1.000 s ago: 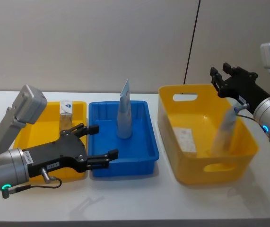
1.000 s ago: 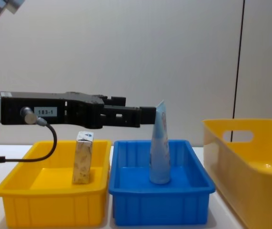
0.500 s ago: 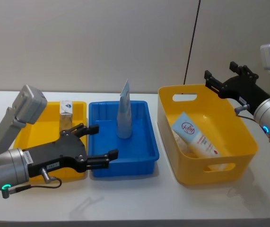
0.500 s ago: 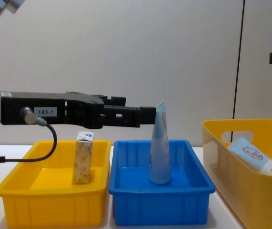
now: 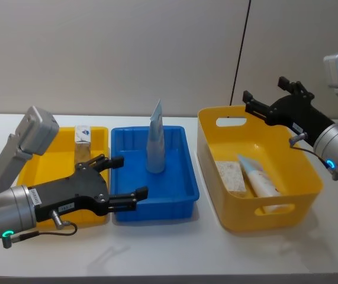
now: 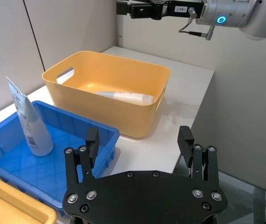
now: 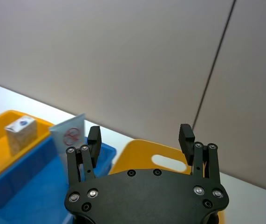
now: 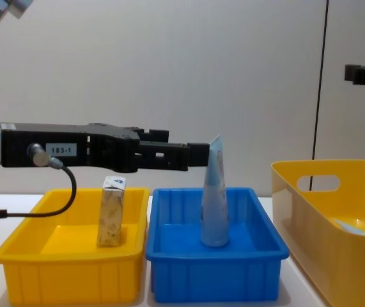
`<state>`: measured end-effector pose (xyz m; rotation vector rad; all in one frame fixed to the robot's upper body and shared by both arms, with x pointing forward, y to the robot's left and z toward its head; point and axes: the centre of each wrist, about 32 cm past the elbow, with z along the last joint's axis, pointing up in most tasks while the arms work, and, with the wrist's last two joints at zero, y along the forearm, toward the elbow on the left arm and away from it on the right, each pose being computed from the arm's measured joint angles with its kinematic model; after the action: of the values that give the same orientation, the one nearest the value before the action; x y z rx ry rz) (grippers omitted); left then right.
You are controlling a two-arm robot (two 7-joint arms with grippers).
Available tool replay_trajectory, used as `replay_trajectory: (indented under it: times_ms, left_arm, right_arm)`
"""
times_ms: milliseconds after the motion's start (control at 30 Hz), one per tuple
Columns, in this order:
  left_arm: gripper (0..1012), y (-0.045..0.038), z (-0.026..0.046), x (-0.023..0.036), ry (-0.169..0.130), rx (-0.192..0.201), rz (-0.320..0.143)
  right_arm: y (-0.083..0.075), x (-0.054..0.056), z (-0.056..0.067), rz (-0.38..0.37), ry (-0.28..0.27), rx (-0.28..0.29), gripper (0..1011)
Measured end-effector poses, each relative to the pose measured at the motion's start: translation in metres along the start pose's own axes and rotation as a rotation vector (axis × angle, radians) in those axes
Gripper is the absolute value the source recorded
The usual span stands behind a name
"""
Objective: Bimanual collaborative sorting of washing and personal care products
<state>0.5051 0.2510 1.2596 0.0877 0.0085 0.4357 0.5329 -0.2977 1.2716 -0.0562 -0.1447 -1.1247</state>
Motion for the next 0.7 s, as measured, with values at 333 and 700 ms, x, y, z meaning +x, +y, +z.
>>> replay_trajectory:
  times_ms: [333,700]
  left_arm:
    - [1002,0.0,0.0,0.0,0.0,0.0,0.0]
    - [1002,0.0,0.0,0.0,0.0,0.0,0.0]
  right_arm:
    - [-0.008,-0.005,0.005,0.136,0.041,0.023,1000]
    - [-0.022,-0.014,0.004,0.298,0.079,0.024,1000]
